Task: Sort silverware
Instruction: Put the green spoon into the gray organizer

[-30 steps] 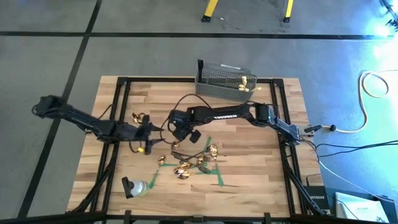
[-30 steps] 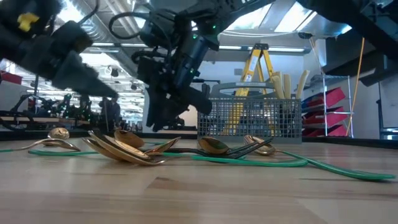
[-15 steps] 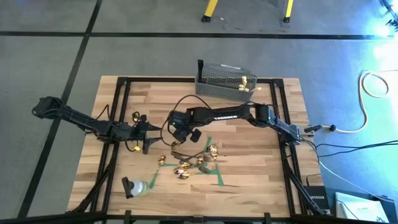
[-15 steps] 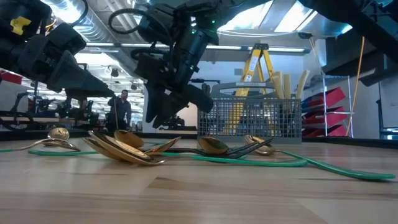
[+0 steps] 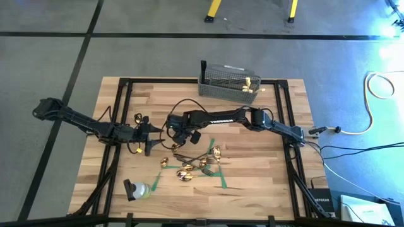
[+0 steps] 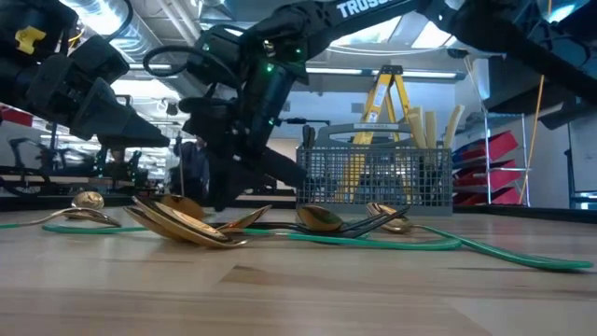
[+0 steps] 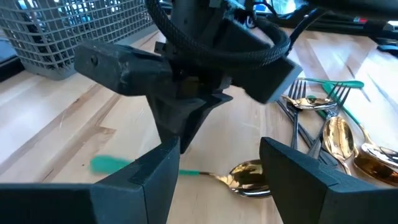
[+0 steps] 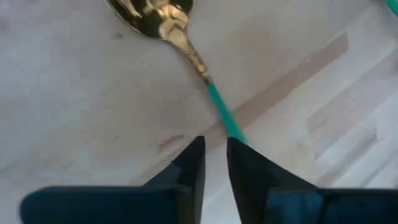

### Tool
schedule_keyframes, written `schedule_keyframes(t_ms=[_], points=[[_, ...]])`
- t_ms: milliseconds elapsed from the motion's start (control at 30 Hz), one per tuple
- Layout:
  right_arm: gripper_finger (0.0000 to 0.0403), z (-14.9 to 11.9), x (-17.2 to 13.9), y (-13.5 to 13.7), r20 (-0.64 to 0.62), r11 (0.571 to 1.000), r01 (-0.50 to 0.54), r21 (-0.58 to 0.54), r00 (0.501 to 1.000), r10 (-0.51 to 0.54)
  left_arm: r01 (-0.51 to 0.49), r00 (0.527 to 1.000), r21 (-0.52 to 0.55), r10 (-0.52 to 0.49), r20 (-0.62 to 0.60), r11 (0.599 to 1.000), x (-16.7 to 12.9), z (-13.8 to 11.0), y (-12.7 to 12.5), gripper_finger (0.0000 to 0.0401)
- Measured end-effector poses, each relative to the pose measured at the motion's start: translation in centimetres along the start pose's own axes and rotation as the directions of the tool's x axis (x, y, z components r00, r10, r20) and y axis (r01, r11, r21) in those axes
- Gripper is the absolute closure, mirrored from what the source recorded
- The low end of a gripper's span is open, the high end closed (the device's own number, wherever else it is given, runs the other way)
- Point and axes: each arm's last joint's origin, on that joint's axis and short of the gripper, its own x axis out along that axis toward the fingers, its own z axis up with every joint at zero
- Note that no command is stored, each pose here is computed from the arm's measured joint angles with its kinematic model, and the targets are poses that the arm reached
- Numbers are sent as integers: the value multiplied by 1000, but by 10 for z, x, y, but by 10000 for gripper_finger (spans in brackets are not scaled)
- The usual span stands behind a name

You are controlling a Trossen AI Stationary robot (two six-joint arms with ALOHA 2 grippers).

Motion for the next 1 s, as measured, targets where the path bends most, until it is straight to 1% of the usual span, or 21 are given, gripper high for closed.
schedule_keyframes(t_ms=[133, 267, 333, 400, 467, 533, 600, 633, 767, 867, 933, 1000], points=[[376, -2, 6, 6, -19, 999, -54, -2, 998, 54, 0, 1000, 6, 0, 0, 1000, 0, 0, 0, 193], [376, -1, 6, 7, -37, 998, -60, 4, 997, 61, 0, 1000, 7, 0, 0, 1000, 0, 0, 0, 193], [376, 1, 6, 7, -35, 997, -54, 49, 998, 56, 0, 1000, 2, 0, 0, 1000, 0, 0, 0, 193], [377, 4, -1, 6, -3, 993, -60, 102, 998, 60, -1, 1000, 0, 1, 0, 1000, 0, 0, 0, 193], [383, 8, -12, 4, 24, 986, -62, 157, 998, 59, -4, 1000, 28, 4, -7, 1000, 0, -1, 0, 193], [395, 13, -25, 1, 31, 968, -43, 247, 999, 36, -17, 999, 67, 19, -26, 998, 1, -3, 1, 193], [400, 16, -35, 3, -16, 942, -24, 335, 999, 31, -38, 998, 75, 42, -49, 996, 2, -3, 3, 193], [398, 17, -37, 8, -43, 930, -43, 365, 997, 63, -42, 998, 78, 45, -40, 996, 2, -1, 4, 193], [401, 18, -37, 27, -102, 885, -148, 441, 972, 213, -24, 999, 153, 31, -44, 988, 6, 8, 6, 193], [401, 17, -37, 30, -104, 835, -153, 528, 964, 243, -10, 995, 170, 27, -98, 985, 13, 17, 11, 193], [402, 14, -35, 33, -113, 814, -164, 557, 956, 270, 11, 988, 186, 18, -155, 983, 18, 19, 14, 193], [402, 12, -33, 32, -116, 798, -154, 583, 956, 269, 42, 977, 204, 2, -212, 978, 24, 22, 16, 193]])
